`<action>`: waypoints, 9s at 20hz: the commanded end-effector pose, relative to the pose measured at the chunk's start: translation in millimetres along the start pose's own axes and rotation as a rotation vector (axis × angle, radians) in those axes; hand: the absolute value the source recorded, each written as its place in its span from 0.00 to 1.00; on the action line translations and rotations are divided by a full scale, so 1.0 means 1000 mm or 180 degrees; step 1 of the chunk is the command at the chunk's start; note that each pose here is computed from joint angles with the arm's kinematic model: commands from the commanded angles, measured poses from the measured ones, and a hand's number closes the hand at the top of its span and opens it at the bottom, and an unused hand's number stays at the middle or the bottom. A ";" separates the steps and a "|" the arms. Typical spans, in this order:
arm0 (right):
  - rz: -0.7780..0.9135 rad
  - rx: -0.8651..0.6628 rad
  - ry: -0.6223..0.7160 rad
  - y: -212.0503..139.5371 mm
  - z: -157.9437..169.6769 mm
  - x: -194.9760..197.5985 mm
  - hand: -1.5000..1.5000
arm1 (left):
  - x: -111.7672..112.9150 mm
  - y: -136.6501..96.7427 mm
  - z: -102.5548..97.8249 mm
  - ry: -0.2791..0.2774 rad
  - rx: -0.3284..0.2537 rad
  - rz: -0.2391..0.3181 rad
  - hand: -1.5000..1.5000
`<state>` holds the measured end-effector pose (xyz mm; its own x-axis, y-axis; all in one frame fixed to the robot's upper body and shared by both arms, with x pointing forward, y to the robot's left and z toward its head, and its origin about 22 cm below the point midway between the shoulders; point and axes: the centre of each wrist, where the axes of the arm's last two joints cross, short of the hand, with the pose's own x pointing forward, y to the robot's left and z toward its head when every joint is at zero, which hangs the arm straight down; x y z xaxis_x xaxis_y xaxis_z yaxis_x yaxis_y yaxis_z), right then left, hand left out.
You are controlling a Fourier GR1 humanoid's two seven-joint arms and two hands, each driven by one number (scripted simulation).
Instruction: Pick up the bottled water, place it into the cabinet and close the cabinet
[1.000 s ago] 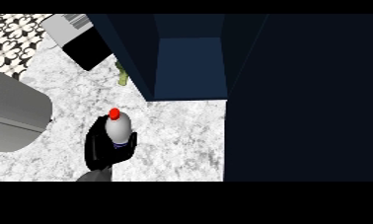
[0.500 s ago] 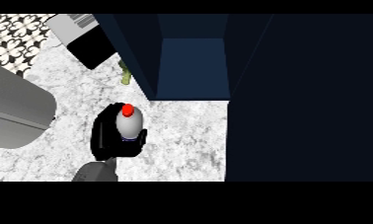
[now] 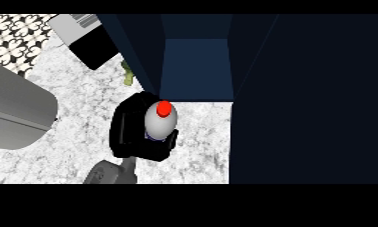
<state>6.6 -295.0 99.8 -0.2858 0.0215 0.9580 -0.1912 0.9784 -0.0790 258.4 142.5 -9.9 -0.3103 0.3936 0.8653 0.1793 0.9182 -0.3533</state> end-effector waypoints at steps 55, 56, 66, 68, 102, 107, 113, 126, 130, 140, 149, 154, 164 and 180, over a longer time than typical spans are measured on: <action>-0.0079 0.0183 -0.0211 -0.021 -0.018 0.012 0.00 | -0.009 -0.071 -0.190 0.0164 0.0537 -0.1924 0.00; -0.0142 0.0171 -0.0284 -0.016 -0.020 0.003 0.00 | -0.009 -0.073 -0.194 0.0145 0.0527 -0.1939 0.00; 0.0014 0.0212 -0.0291 -0.020 -0.026 0.019 0.00 | -0.021 -0.057 -0.191 0.0161 0.0586 -0.2035 0.00; -0.0084 0.0206 -0.0312 -0.014 -0.030 0.017 0.00 | -0.004 -0.078 -0.207 0.0158 0.0581 -0.1923 0.00; 0.0042 0.0185 -0.0260 -0.010 -0.035 0.027 0.00 | 0.013 -0.081 -0.061 0.0094 -0.0297 -0.0444 0.00; -0.0157 0.0579 -0.0062 0.000 -0.037 0.023 0.00 | 0.028 -0.065 -0.015 0.0165 -0.0289 -0.0354 0.00; -0.0104 0.1250 0.0044 0.012 -0.053 0.030 1.00 | 0.034 -0.045 0.018 0.0143 -0.0195 -0.0278 0.00; -0.0337 0.1752 0.0098 0.055 -0.064 0.031 1.00 | 0.081 -0.006 0.058 0.0102 -0.0033 -0.0374 0.00; -0.0382 0.1792 0.0066 0.074 -0.071 0.035 1.00 | 0.088 -0.003 0.069 0.0058 0.0044 -0.0368 0.00; -0.0257 0.2092 -0.0197 0.116 -0.099 0.041 1.00 | 0.105 0.029 0.083 0.0065 0.0160 -0.0380 0.00; -0.0071 0.2161 -0.0300 0.133 -0.123 0.048 1.00 | 0.119 0.052 0.093 0.0082 0.0117 -0.0383 0.00; 0.0047 0.2262 -0.0272 0.151 -0.139 0.039 1.00 | 0.126 0.061 0.094 0.0058 0.0175 -0.0380 0.00; 0.0156 0.2384 -0.0279 0.160 -0.157 0.035 1.00 | 0.128 0.070 0.101 0.0039 0.0091 -0.0326 0.00; -0.0155 0.2495 -0.0137 0.157 -0.166 0.024 1.00 | 0.140 0.072 0.096 -0.0007 -0.0090 -0.0272 0.00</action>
<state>111.7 -139.9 161.1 -0.3892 0.0698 0.9185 -0.8163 0.4358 -0.3790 139.8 267.8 52.0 -0.3312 0.3087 0.8916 0.1605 0.9496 -0.2692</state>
